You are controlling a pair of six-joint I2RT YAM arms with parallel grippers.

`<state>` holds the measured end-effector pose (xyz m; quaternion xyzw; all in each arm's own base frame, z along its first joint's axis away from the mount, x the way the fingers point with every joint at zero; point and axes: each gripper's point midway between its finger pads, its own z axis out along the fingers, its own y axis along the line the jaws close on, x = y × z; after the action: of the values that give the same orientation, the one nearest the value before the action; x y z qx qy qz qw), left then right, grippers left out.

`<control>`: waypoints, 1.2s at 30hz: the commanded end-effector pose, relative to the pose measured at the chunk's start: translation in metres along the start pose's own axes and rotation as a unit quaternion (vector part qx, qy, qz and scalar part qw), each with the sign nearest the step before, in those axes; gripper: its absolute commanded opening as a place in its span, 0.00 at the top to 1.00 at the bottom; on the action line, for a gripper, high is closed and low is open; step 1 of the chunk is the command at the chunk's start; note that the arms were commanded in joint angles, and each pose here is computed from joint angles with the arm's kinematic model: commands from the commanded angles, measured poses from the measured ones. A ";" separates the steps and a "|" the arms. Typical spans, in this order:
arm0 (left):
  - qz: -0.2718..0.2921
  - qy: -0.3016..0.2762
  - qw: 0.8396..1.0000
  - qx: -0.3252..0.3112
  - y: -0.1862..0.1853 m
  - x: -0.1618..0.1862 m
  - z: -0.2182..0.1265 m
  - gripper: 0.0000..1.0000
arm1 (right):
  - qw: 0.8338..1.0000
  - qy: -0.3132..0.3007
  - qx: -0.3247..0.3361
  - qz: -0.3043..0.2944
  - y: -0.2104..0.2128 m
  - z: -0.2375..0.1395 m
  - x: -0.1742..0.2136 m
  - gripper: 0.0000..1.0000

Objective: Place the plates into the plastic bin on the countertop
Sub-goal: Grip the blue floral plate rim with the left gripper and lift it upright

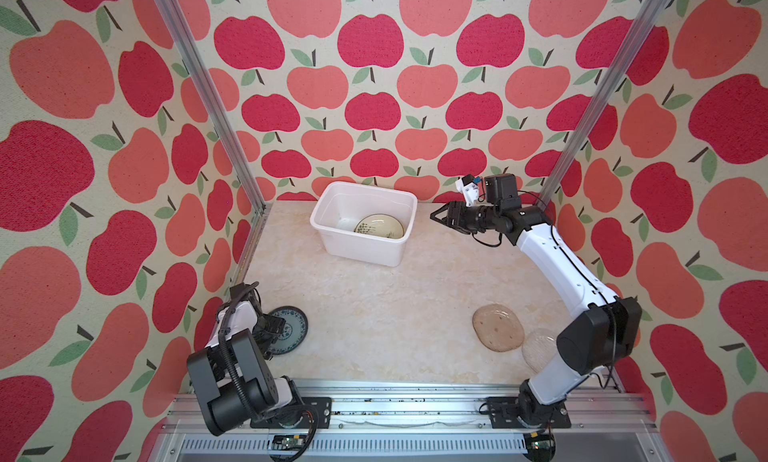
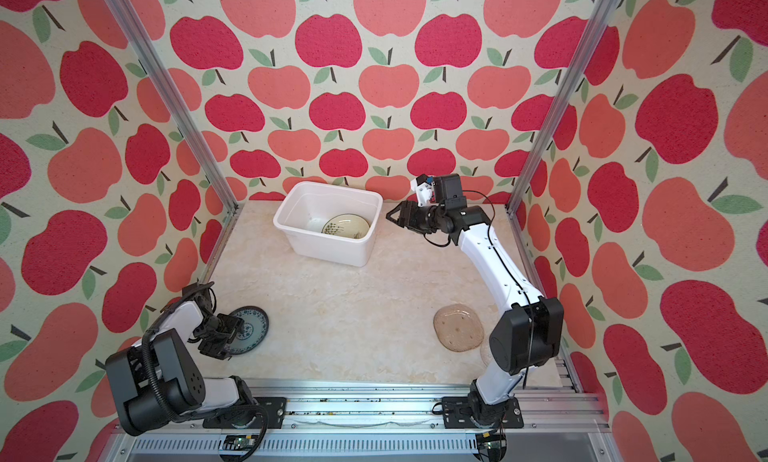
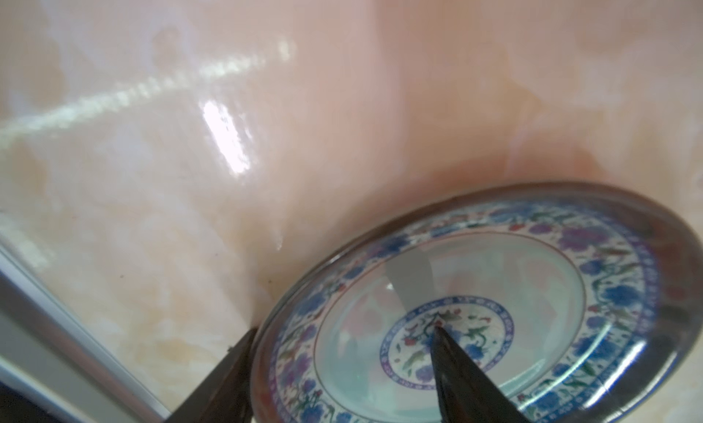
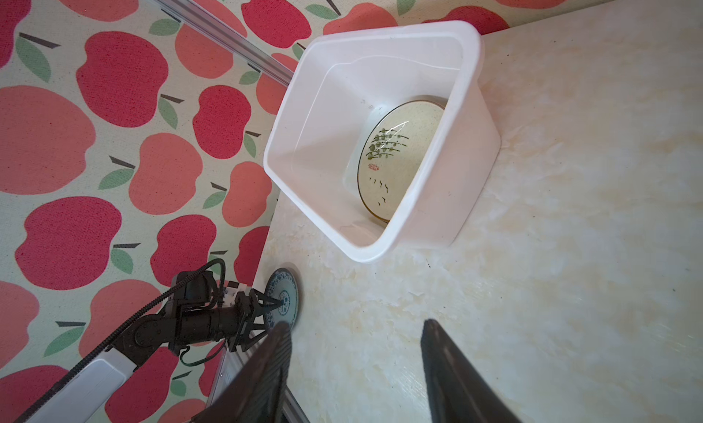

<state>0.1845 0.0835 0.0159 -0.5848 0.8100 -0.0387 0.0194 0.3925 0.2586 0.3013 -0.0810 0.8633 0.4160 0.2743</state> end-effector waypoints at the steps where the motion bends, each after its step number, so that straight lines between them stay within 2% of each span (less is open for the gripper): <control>1: 0.056 -0.012 0.996 0.067 -0.032 -0.013 0.015 0.37 | 1.000 -0.005 -0.002 0.006 0.004 -0.014 -0.002 0.42; 7: 0.138 -0.012 0.984 0.111 -0.059 -0.015 0.010 0.56 | 1.000 -0.007 0.001 0.008 0.001 -0.017 -0.002 0.42; 13: 0.247 -0.018 0.961 0.123 -0.093 -0.008 0.003 0.67 | 1.000 -0.002 0.000 0.015 -0.001 -0.015 0.001 0.42; 17: 0.291 -0.011 0.949 0.122 -0.111 0.000 0.008 0.76 | 1.000 0.000 0.001 0.019 -0.003 -0.016 0.005 0.42; 25: 0.317 -0.010 0.941 0.121 -0.129 0.007 0.015 0.91 | 1.000 0.002 0.010 0.024 -0.007 -0.022 0.017 0.42; 29: 0.323 -0.005 0.938 0.128 -0.132 0.012 0.016 0.94 | 1.000 0.002 0.014 0.027 -0.009 -0.024 0.022 0.42; 36: 0.367 0.009 0.919 0.143 -0.142 0.031 0.004 1.00 | 0.998 0.021 -0.002 0.056 -0.016 -0.012 0.036 0.42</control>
<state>0.3208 0.0195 0.0277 -0.2664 0.9413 -0.1553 0.1376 0.3674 0.2405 0.2789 -0.0519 0.8753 0.4139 0.2445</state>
